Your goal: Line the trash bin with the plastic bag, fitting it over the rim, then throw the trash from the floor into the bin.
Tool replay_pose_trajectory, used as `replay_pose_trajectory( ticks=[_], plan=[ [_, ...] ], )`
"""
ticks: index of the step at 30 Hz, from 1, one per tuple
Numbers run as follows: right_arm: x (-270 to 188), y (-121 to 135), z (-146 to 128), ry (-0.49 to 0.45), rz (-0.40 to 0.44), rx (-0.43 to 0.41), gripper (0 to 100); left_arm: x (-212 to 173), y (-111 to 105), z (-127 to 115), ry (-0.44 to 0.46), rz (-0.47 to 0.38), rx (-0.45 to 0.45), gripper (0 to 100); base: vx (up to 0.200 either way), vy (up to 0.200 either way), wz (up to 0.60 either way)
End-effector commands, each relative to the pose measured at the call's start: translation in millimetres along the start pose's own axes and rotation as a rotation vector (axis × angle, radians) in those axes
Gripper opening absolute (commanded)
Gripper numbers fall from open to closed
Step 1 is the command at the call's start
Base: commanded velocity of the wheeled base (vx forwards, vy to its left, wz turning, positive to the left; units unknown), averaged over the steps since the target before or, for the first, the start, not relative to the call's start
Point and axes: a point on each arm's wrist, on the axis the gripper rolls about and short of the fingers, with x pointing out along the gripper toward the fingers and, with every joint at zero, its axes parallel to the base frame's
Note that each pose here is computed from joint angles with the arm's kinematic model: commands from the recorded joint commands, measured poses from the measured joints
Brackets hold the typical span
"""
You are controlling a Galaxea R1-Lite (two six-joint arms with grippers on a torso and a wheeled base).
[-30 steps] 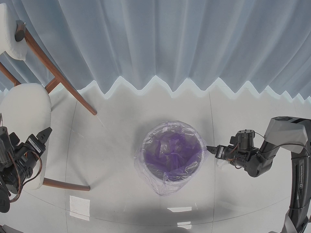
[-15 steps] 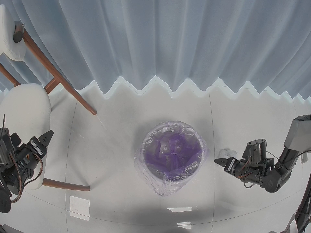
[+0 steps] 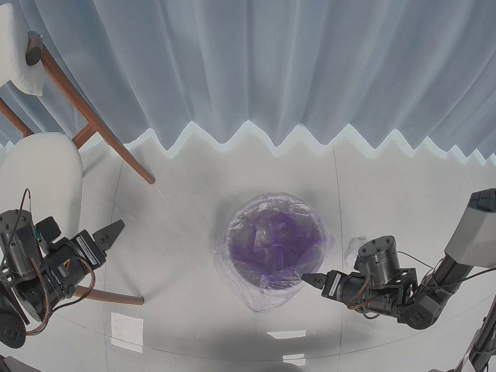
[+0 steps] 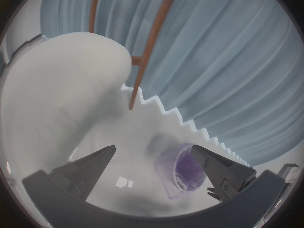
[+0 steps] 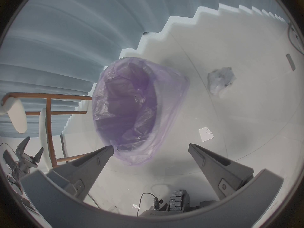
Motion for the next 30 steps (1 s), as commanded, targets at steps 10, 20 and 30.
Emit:
replay_pose_trajectory(
  ticks=[10, 20, 30],
  plan=[
    [41.4, 29.8, -16.1, 0.059, -0.028, 0.013, 100, 14.6, -19.6, -28.1, 0.127, -0.100, 0.055, 100, 0.000, 0.000, 0.00],
    [66.8, 29.5, -22.3, 0.039, -0.078, 0.004, 100, 12.5, -17.6, -30.0, 0.129, -0.099, 0.058, 100, 0.000, 0.000, 0.00],
    [81.0, 40.3, -17.6, 0.007, -0.110, -0.004, 100, 12.9, -17.9, -29.8, 0.118, -0.105, 0.058, 100, 0.000, 0.000, 0.00]
  ],
)
